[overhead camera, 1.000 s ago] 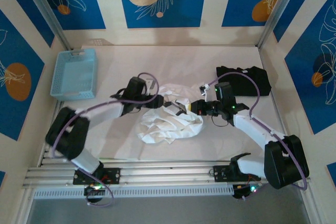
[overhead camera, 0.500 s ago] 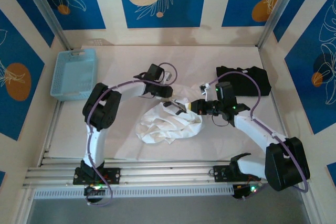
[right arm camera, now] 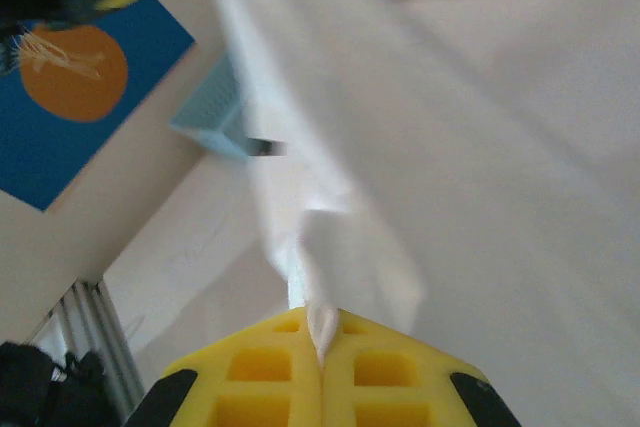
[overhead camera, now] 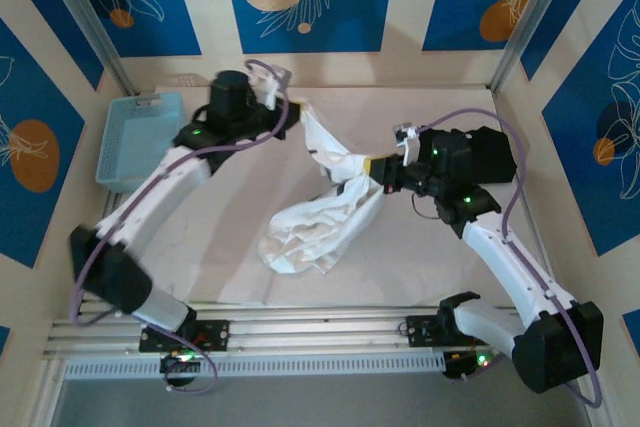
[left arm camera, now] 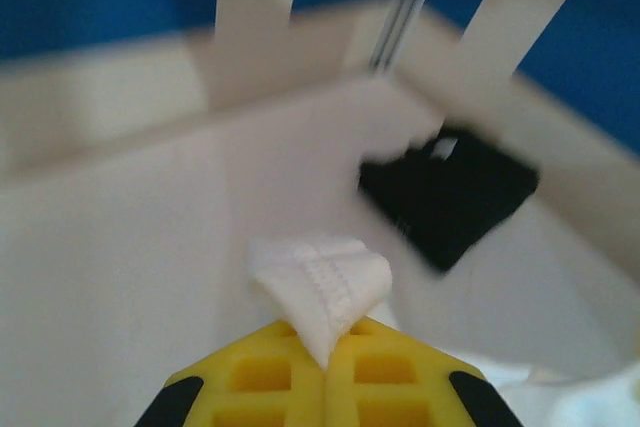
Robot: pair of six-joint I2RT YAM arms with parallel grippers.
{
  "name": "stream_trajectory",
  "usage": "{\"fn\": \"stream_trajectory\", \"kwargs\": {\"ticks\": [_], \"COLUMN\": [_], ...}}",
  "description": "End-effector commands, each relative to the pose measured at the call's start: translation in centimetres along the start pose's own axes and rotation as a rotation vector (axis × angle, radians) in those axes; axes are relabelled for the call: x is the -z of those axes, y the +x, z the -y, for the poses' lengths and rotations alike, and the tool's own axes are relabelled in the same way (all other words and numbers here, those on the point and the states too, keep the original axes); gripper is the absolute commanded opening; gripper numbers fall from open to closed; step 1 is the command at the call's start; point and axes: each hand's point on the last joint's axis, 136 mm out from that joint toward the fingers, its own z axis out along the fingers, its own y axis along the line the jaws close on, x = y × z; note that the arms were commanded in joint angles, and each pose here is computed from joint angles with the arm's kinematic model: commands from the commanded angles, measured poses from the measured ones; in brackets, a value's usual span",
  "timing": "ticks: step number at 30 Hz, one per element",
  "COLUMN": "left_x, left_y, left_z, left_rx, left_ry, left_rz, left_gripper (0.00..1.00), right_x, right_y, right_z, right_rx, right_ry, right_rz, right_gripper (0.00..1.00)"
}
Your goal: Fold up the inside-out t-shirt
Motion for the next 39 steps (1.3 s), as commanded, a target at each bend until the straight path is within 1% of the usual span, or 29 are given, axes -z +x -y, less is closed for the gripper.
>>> {"fn": "stream_trajectory", "kwargs": {"ticks": [1, 4, 6, 8, 11, 14, 16, 19, 21, 24, 28, 32, 34, 35, 37, 39], "left_x": [5.0, 9.4, 11.8, 13.1, 13.9, 14.0, 14.0, 14.1, 14.2, 14.4, 14.9, 14.3, 13.6, 13.5, 13.7, 14.3], "left_y": [-5.4, -9.4, -11.6, -13.0, -14.5, -15.5, -16.0, -16.3, -16.2, -15.5, -14.6, -13.1, -11.8, -10.9, -8.9, -6.2], "left_z": [1.2, 2.1, 2.4, 2.6, 2.9, 2.4, 1.8, 1.2, 1.0, 0.3, -1.3, -2.6, -3.8, -4.9, -7.4, -10.2], "left_rx": [-0.056, -0.093, -0.122, -0.140, -0.161, -0.183, -0.196, -0.200, -0.198, -0.197, -0.213, -0.221, -0.218, -0.217, -0.217, -0.214], "left_ry": [-0.028, -0.066, -0.104, -0.132, -0.148, -0.188, -0.228, -0.270, -0.279, -0.320, -0.413, -0.456, -0.496, -0.540, -0.649, -0.760], "left_rz": [0.174, 0.289, 0.341, 0.365, 0.378, 0.377, 0.367, 0.355, 0.349, 0.328, 0.298, 0.247, 0.209, 0.182, 0.128, 0.064], "left_gripper": [0.00, 0.00, 0.00, 0.00, 0.00, 0.00, 0.00, 0.00, 0.00, 0.00, 0.00, 0.00, 0.00, 0.00, 0.00, 0.00], "right_x": [1.9, 2.7, 2.9, 2.9, 2.7, 2.5, 2.8, 3.8, 4.6, 5.3, 5.7, 6.1, 4.9, 3.7, 0.9, -2.8], "right_y": [-5.7, -8.3, -9.3, -9.8, -9.6, -9.2, -9.4, -10.9, -12.2, -13.5, -14.2, -14.6, -13.9, -13.0, -10.8, -7.3], "right_z": [-2.1, -3.0, -3.4, -4.0, -4.7, -4.8, -4.9, -5.3, -5.6, -6.4, -8.5, -10.2, -10.1, -9.9, -9.2, -8.9], "right_rx": [0.143, 0.155, 0.151, 0.146, 0.129, 0.123, 0.130, 0.169, 0.199, 0.226, 0.264, 0.296, 0.273, 0.250, 0.196, 0.143], "right_ry": [0.020, 0.039, 0.043, 0.026, -0.008, -0.014, -0.006, 0.038, 0.070, 0.068, -0.006, -0.057, -0.087, -0.107, -0.140, -0.183], "right_rz": [0.141, 0.186, 0.178, 0.156, 0.120, 0.100, 0.094, 0.117, 0.141, 0.169, 0.152, 0.138, 0.111, 0.078, -0.006, -0.121], "right_gripper": [0.00, 0.00, 0.00, 0.00, 0.00, 0.00, 0.00, 0.00, 0.00, 0.00, 0.00, 0.02, 0.03, 0.03, 0.05, 0.06]}}
